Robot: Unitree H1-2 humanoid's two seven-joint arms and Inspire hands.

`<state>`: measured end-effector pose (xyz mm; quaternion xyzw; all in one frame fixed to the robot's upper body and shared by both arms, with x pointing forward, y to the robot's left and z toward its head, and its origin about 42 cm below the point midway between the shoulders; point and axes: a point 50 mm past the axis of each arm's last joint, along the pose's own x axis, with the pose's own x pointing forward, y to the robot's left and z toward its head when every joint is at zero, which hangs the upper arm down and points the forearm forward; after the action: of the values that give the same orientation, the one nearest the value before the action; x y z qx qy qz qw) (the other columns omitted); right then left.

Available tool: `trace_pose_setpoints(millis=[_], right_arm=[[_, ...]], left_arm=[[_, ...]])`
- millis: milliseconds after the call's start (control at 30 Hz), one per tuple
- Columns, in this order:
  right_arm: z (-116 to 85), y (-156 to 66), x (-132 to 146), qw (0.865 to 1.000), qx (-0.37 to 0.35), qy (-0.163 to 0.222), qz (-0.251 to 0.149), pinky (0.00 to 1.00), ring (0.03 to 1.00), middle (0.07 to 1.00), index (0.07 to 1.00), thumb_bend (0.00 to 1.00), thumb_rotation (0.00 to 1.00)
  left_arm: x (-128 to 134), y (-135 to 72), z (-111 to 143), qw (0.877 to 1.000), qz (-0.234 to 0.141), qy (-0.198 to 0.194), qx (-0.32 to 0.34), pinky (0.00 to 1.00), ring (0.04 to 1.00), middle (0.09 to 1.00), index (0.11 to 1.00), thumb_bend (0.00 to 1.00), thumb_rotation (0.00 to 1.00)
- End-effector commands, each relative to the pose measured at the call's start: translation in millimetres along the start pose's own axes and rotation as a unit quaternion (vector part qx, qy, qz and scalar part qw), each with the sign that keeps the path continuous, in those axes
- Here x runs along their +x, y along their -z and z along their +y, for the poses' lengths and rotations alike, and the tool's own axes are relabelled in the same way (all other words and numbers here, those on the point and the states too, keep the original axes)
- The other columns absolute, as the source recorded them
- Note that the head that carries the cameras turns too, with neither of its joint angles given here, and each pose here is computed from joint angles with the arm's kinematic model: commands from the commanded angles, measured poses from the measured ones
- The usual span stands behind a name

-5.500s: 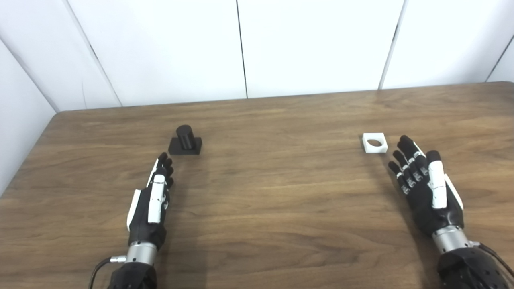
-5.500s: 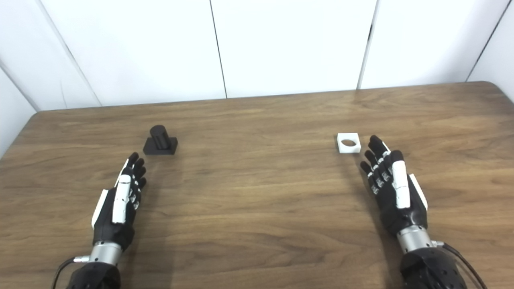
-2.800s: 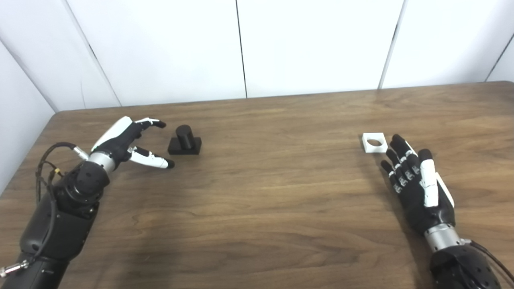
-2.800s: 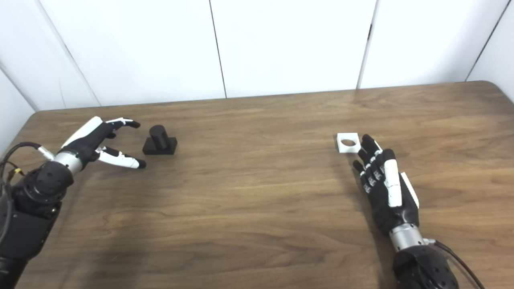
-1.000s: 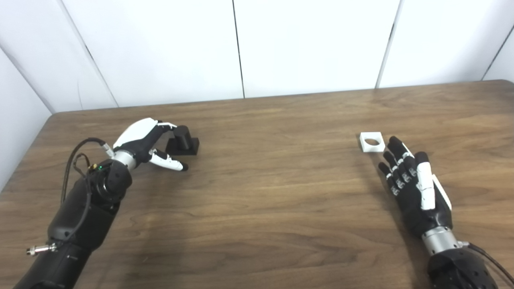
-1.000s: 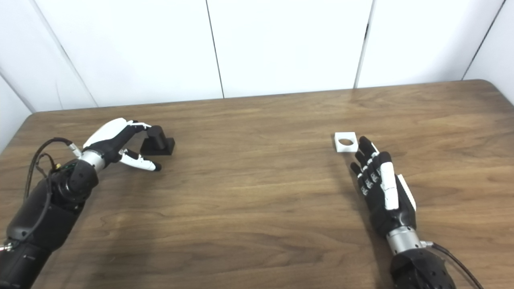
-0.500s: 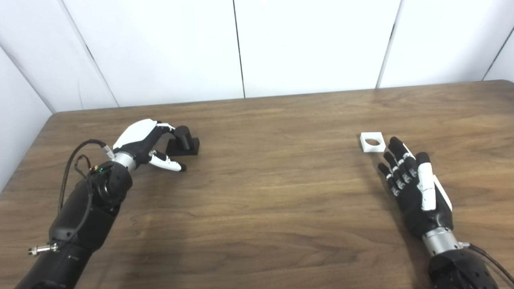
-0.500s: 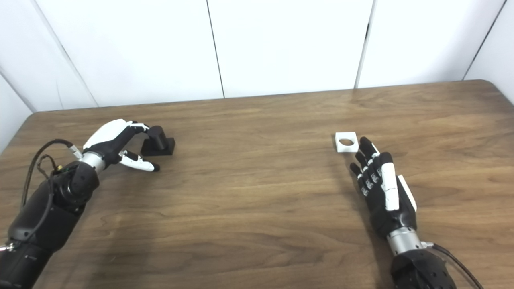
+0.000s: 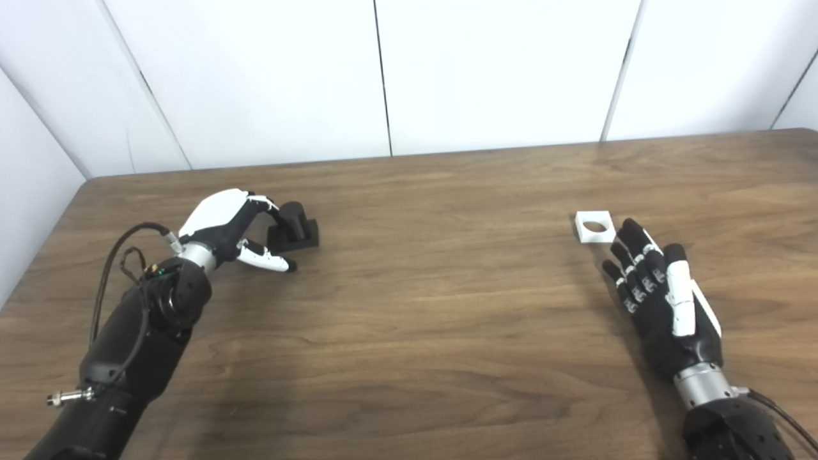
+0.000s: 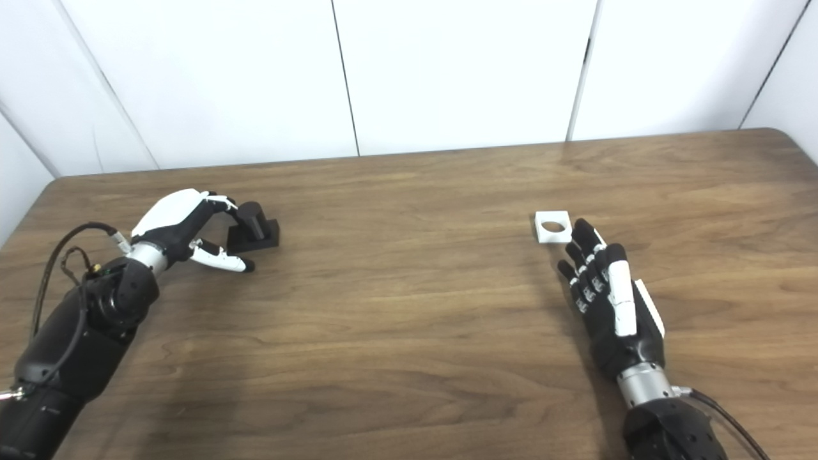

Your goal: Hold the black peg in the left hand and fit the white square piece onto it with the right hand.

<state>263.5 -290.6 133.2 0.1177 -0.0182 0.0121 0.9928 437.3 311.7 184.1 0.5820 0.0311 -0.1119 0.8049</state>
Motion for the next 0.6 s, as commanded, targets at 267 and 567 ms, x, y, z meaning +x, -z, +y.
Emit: trace_pose_setpoints(millis=[267,567], right_arm=[[0,-2,-7,1.0,-0.012,-0.013,0.012,0.94,0.971,0.977,0.968,0.67,0.94],[1,-1,-5,1.0,-0.012,-0.021,0.015,0.95,0.999,0.99,0.978,0.7,0.94]], left_arm=[[8,-15,24,0.999,-0.015,-0.045,0.001,1.0,0.98,0.888,0.617,0.82,0.14],[5,-15,14,0.997,-0.024,-0.066,-0.009,1.0,0.957,0.865,0.503,0.55,0.07]])
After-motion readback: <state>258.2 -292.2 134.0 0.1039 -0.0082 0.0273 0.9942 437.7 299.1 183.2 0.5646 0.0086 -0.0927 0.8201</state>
